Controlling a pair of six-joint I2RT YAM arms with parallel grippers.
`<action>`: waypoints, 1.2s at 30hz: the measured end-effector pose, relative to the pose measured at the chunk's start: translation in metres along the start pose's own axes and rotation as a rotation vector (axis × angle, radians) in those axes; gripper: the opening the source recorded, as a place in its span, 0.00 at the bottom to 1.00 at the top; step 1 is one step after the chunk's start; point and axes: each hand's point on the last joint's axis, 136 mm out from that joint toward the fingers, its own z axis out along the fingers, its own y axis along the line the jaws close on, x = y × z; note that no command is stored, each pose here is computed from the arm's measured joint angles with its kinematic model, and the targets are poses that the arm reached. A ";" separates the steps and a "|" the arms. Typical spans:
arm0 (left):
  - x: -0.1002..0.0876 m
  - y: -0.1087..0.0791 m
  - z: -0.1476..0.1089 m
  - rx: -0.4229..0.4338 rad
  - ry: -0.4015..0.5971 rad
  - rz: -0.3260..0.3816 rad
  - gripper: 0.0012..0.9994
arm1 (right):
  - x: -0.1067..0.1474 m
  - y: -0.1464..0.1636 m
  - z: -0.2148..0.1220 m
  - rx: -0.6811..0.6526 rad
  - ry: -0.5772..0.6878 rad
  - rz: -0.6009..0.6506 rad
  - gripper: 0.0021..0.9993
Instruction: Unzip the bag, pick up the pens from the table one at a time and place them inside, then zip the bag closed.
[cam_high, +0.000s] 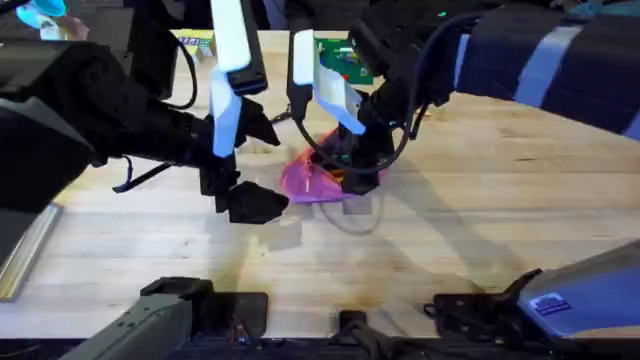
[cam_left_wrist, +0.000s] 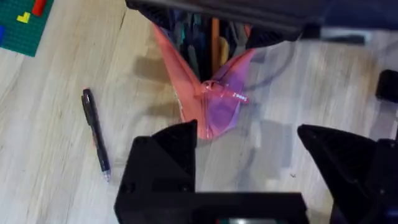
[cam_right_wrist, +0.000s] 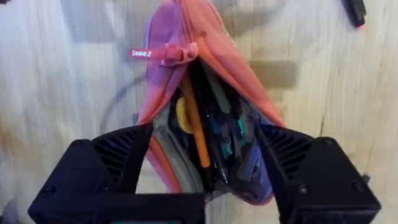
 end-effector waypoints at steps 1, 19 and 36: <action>0.000 0.000 0.000 0.000 0.000 0.000 0.99 | -0.001 0.000 -0.003 0.006 -0.004 0.007 1.00; 0.000 0.000 0.000 0.000 0.000 0.000 0.99 | 0.025 -0.041 -0.127 0.343 -0.200 0.576 1.00; 0.000 0.000 0.000 0.000 0.000 0.000 0.99 | 0.102 -0.134 -0.133 0.528 -0.215 0.737 1.00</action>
